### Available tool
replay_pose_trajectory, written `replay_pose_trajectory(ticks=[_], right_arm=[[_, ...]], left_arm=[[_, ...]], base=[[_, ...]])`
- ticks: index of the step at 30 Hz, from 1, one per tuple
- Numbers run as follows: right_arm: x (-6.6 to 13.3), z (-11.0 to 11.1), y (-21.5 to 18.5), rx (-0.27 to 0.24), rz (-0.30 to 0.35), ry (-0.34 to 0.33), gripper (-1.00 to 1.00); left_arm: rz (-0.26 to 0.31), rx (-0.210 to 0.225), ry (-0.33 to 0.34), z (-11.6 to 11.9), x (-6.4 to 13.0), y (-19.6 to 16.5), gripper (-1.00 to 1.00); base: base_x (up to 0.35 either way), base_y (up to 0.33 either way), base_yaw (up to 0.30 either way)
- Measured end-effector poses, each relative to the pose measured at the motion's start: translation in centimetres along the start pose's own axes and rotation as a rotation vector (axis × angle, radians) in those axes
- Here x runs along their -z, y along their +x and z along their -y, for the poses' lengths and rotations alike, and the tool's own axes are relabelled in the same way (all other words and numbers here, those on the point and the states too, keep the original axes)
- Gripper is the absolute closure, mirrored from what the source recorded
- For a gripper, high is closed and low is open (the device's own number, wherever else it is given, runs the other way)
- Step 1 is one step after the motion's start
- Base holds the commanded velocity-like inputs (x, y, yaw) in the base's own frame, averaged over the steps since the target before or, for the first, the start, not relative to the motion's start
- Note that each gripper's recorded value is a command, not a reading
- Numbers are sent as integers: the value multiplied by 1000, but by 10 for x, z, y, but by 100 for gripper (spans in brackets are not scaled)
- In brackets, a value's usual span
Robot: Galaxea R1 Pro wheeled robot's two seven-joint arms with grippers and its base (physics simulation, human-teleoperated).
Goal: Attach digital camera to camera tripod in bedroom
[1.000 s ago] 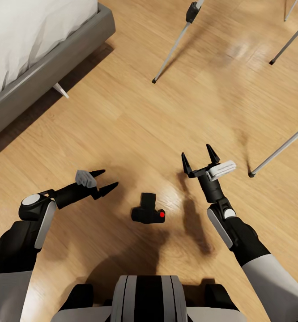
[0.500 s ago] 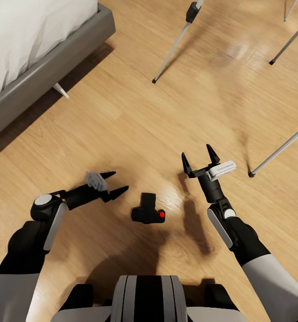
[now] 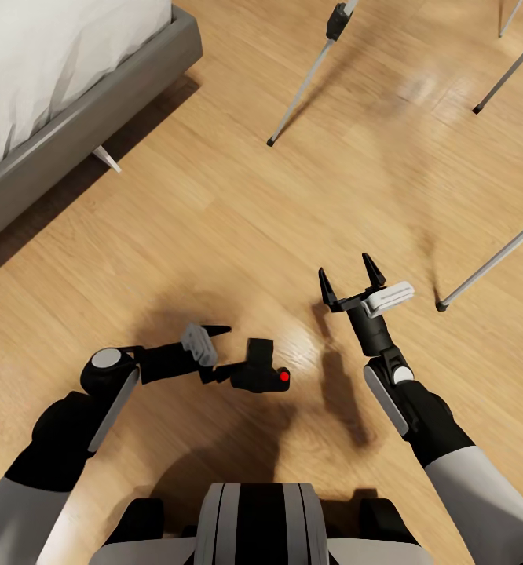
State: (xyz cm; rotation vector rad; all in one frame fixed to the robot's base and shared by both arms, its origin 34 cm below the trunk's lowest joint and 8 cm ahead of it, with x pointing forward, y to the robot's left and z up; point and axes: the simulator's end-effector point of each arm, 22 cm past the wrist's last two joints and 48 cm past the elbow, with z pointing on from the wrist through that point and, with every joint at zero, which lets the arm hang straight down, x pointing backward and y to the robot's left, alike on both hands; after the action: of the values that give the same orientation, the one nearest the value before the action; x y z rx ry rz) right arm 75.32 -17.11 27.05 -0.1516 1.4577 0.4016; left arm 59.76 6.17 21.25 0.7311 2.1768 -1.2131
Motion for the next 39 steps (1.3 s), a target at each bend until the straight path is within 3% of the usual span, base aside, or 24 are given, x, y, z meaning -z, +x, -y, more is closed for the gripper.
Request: replay_pose_trajectory(ticks=[4,12,17,23,24,26,33,39], right_arm=[[0,0,0,0,-1,0,-100],[1,1,1,0,-4,3,-100],[1,3,1,0,-2,9,-100],[1,5,0,1,2,13,-100],[1,6,0,2,2,15,-100],[1,6,-1,3,2,16,-100],[1,13,-2,9,6,29,-100],[2,16,-18,31,76,37,-100]], left_arm=[[-24,-14,1,1,0,6,-100],[-209,-160,-73,-15,0,47,-100],[-290,-238,-91,-19,0,62,-100],[-294,-297,-88,-19,-1,63,-100],[-274,-337,-80,-18,-2,59,-100],[-261,-361,-74,-17,-3,56,-100],[-248,-386,-68,-16,-4,53,-100],[-248,-392,-66,-15,-4,53,-100]], base=[[0,0,0],[0,0,0],[0,0,0],[0,0,0],[0,0,0],[0,0,0],[0,0,0],[0,0,0]])
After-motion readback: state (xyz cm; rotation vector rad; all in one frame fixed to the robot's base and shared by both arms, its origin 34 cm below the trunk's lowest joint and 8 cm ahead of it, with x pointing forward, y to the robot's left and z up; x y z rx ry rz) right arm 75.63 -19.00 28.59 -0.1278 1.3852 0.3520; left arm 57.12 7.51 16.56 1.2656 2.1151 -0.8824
